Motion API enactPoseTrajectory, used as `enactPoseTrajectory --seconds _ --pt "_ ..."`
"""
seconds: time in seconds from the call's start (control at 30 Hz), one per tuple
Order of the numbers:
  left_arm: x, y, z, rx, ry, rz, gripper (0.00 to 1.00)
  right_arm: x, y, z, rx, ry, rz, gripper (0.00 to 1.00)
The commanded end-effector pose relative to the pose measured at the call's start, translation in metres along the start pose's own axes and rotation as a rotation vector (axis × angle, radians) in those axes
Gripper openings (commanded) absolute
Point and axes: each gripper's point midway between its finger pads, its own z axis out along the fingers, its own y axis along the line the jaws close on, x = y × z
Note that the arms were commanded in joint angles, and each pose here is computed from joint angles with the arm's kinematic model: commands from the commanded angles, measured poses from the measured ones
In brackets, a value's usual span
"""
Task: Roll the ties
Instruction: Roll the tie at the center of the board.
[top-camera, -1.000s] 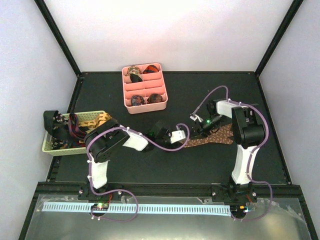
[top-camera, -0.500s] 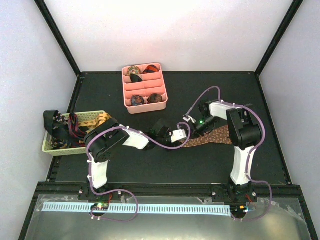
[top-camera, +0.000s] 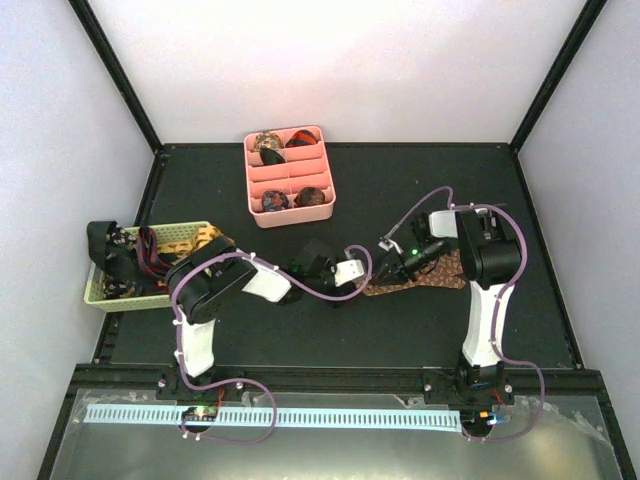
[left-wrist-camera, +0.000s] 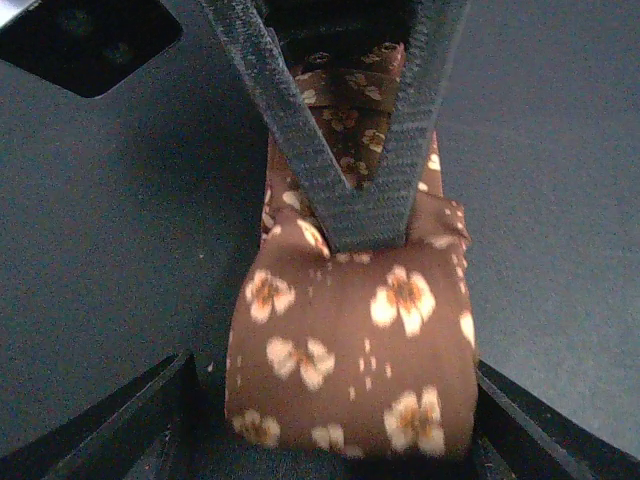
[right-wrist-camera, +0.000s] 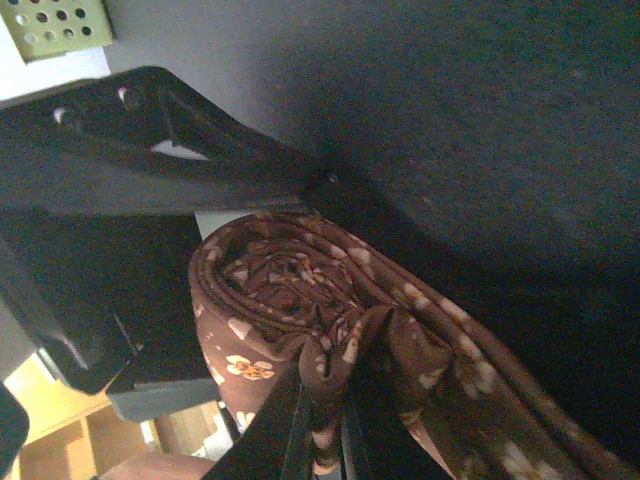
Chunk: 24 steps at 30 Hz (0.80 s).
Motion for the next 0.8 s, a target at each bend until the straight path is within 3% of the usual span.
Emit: enactPoseTrajectory --seconds 0.0,0.13,0.4,0.57,0.67,0.77 --pt "0.006 -0.009 -0.007 0.044 -0.051 -0.01 0.72 0.013 -0.049 0.008 0.148 0.054 0.019 0.02" --pt "-0.016 -0.017 -0.007 0.095 -0.196 0.041 0.78 0.013 -0.053 0.006 0.173 0.056 0.025 0.02" --pt "-0.02 -0.013 0.023 0.101 -0.246 0.006 0.76 0.009 -0.055 0.004 0.191 0.05 0.026 0.02" --pt "-0.012 -0.018 0.031 0.099 -0.211 0.019 0.52 0.008 -0.053 0.003 0.195 0.041 0.015 0.02" --pt "0.001 -0.016 0.03 0.08 -0.116 0.01 0.38 0.007 -0.05 0.002 0.192 0.033 0.008 0.03" --pt "0.029 -0.013 0.027 0.059 0.063 -0.011 0.29 0.003 -0.04 -0.005 0.192 0.015 -0.025 0.12"
